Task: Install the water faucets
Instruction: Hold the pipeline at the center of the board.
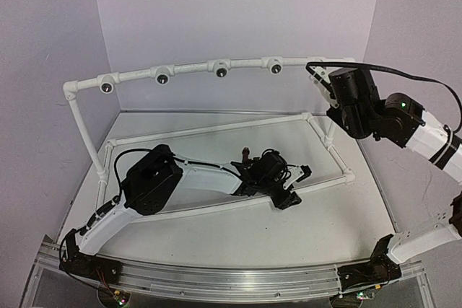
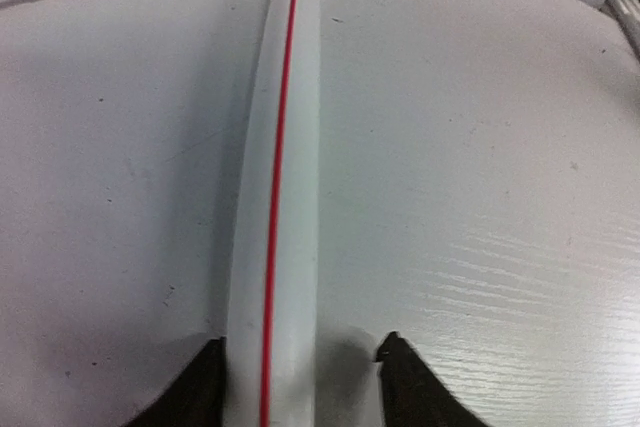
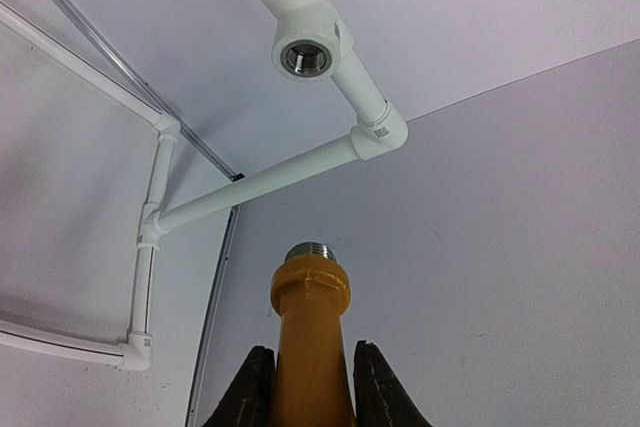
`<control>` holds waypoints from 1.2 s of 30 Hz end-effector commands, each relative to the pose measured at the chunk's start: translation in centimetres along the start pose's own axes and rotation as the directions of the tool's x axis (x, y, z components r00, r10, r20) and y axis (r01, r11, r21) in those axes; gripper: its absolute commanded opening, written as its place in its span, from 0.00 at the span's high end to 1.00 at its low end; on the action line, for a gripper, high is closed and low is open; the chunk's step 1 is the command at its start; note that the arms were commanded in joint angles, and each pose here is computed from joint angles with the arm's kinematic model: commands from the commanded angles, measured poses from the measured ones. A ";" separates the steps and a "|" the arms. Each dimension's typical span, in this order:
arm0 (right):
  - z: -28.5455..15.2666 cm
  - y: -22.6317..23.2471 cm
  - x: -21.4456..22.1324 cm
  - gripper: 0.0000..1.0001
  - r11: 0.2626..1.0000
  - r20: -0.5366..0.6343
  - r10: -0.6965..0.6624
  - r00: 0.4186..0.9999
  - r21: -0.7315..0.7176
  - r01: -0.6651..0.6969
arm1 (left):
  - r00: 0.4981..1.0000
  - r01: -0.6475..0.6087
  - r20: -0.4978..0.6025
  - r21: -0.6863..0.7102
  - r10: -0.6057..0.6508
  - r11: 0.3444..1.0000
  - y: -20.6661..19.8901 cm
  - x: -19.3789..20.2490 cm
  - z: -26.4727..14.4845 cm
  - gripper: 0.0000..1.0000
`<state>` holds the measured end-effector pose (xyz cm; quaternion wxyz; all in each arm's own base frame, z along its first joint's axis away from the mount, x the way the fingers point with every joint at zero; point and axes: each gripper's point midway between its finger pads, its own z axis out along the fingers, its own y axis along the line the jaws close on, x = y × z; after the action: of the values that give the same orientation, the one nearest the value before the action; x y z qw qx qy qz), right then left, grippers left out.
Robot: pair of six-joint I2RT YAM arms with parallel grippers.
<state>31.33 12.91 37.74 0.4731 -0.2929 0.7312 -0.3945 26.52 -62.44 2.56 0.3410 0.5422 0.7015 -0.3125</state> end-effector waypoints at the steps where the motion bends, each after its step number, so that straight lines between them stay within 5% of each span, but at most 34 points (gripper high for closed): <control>1: 0.5 0.6 -0.7 1.00 0.999 0.006 -0.035 0.999 -0.013 0.035 | 0.997 -0.060 -0.040 0.053 0.062 0.997 -1.8 1.5 0.5 0.74; 3: 0.6 0.1 -1.6 1.00 0.999 0.018 -0.038 0.999 -0.018 0.038 | 0.996 -0.074 -0.048 0.068 0.078 0.995 -2.4 1.2 -0.2 0.95; 5: 1.5 -0.7 -1.9 1.00 0.999 0.001 -0.046 0.999 -0.010 0.046 | 0.991 -0.082 -0.097 0.067 0.088 0.994 -2.4 1.7 -0.7 1.00; 13: 2.1 0.1 -0.5 1.00 0.950 0.100 -0.283 0.954 0.167 0.264 | 0.947 -0.125 -0.280 0.124 0.155 0.984 -3.3 7.4 -4.1 1.00; 17: 1.4 -1.0 -0.9 1.00 0.939 0.147 -0.289 0.946 0.237 0.250 | 0.916 -0.080 -0.375 0.180 0.144 0.980 -3.6 11.5 -5.4 1.00; 24: 1.0 -1.1 -2.6 1.00 0.923 0.205 -0.336 0.919 0.266 0.278 | 0.909 0.020 -0.414 0.159 0.048 0.987 -2.4 13.3 -5.8 1.00; 36: 1.2 -0.1 -3.4 1.00 0.911 0.335 -0.384 0.860 0.289 0.294 | 0.895 -0.007 -0.444 0.086 0.045 0.996 -2.1 14.3 -4.0 1.00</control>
<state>33.91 15.46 37.61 0.5218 -0.4463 0.5370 -0.4900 23.81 -57.12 1.69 0.2836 0.6093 0.6879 -0.2740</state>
